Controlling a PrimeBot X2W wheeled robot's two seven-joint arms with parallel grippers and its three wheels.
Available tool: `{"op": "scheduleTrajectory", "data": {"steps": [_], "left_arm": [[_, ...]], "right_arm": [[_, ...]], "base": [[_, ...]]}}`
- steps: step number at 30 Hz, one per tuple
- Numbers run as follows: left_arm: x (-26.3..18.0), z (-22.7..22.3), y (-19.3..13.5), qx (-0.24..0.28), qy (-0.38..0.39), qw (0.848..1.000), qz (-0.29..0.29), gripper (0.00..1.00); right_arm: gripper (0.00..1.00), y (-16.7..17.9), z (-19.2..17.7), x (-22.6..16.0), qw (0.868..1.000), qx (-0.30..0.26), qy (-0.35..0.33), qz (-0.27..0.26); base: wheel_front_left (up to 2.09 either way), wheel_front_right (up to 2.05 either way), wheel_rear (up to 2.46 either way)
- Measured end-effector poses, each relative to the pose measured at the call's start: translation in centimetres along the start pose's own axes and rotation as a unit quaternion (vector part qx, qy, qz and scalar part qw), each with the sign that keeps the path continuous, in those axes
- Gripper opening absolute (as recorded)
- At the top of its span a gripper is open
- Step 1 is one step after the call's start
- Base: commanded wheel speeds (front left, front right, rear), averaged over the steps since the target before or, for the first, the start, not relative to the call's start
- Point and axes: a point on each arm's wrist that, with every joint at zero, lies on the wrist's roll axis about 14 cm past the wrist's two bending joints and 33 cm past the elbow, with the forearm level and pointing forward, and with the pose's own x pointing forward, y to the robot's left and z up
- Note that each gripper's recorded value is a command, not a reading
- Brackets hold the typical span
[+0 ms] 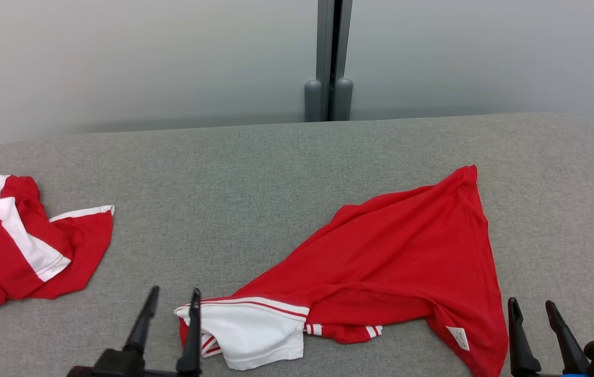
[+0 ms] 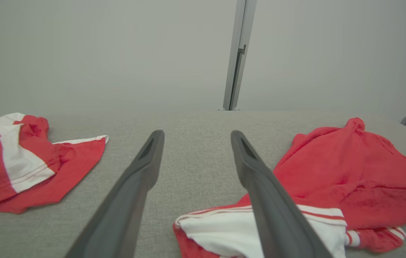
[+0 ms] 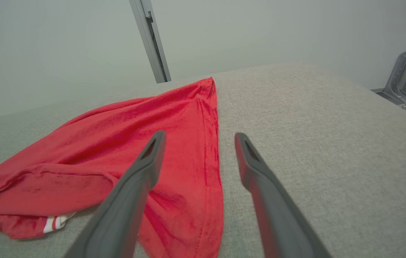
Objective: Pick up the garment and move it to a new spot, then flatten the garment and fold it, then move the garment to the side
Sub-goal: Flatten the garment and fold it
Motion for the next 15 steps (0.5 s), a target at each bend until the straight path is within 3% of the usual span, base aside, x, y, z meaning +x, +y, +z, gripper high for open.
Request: {"op": "scheduleTrajectory", "data": {"steps": [11,15], "left_arm": [[-4.1,-6.6,-5.8,-0.028,0.114,0.988,-0.1,1.0],[-5.0,-8.4,-6.1,-0.04,0.146,0.983,-0.103,1.0]], "right_arm": [[1.0,0.1,-0.4,-0.2,1.0,0.0,0.007,0.001],[1.0,0.0,-0.6,-0.3,1.0,0.0,0.01,0.0]], "base": [[0.0,0.0,0.0],[0.0,0.0,0.0]]}}
